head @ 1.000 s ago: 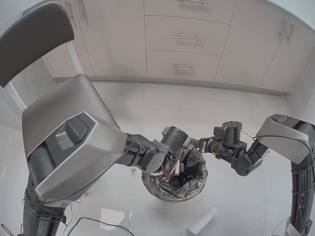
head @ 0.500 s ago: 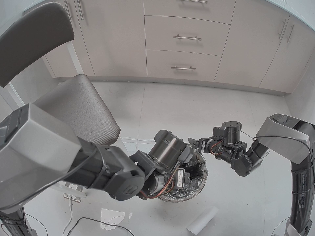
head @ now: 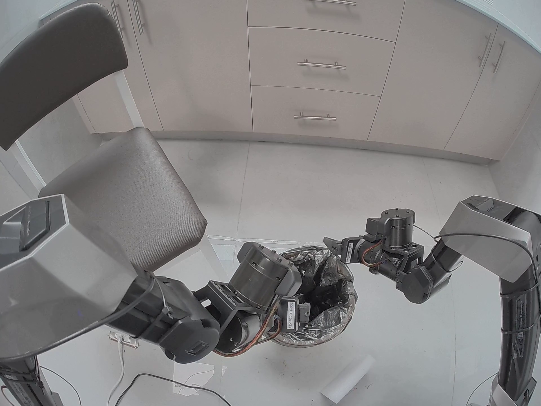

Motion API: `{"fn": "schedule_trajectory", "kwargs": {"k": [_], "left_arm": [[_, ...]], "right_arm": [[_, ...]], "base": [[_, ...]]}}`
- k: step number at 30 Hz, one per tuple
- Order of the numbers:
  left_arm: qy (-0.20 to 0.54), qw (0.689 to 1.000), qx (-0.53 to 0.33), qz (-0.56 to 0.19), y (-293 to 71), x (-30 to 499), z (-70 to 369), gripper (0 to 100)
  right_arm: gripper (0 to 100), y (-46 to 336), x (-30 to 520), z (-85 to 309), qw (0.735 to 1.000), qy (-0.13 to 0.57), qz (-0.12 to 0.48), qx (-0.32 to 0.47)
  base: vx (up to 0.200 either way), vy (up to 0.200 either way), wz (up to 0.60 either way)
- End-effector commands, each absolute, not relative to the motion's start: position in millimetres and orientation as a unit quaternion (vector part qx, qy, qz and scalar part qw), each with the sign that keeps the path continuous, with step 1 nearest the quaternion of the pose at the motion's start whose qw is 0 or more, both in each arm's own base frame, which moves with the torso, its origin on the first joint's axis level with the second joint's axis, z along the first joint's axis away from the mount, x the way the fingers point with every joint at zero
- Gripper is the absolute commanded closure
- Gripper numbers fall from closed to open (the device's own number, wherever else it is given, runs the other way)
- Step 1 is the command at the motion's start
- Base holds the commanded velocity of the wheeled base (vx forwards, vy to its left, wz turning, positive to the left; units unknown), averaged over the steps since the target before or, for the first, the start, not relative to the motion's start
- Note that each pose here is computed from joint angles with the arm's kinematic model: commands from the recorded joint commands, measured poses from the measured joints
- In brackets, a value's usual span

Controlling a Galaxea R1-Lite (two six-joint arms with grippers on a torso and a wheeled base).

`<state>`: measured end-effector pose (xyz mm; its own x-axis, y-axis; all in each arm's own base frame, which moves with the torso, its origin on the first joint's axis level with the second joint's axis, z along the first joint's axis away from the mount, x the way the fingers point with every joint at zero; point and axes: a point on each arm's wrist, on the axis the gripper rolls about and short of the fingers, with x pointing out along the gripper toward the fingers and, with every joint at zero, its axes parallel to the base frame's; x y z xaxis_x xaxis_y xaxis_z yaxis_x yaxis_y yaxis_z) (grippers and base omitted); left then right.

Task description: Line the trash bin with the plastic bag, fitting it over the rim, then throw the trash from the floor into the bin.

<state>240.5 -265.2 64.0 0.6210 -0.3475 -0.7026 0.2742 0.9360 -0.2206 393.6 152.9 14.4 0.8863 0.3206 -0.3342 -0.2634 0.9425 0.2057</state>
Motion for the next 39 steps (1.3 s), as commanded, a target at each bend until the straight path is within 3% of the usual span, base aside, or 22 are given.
{"fn": "schedule_trajectory", "kwargs": {"k": [1, 13, 34, 39], "left_arm": [[0.407, 0.897, -0.04, -0.169, -261, 238, 59, 0], [0.402, 0.898, -0.044, -0.171, -261, 237, 56, 0], [0.401, 0.9, -0.048, -0.165, -261, 243, 48, 0], [0.399, 0.901, -0.049, -0.165, -260, 243, 48, 0]], "right_arm": [[0, 153, 393, 13, 0.968, 0.187, 0.151, 0.077], [0, 153, 394, 13, 0.968, 0.186, 0.151, 0.077], [0, 153, 394, 12, 0.968, 0.187, 0.15, 0.076], [0, 154, 394, 12, 0.968, 0.187, 0.151, 0.076]], "base": [[-0.2, 0.0, 0.0], [-0.2, 0.0, 0.0], [0.0, 0.0, 0.0], [0.0, 0.2, 0.0]]}}
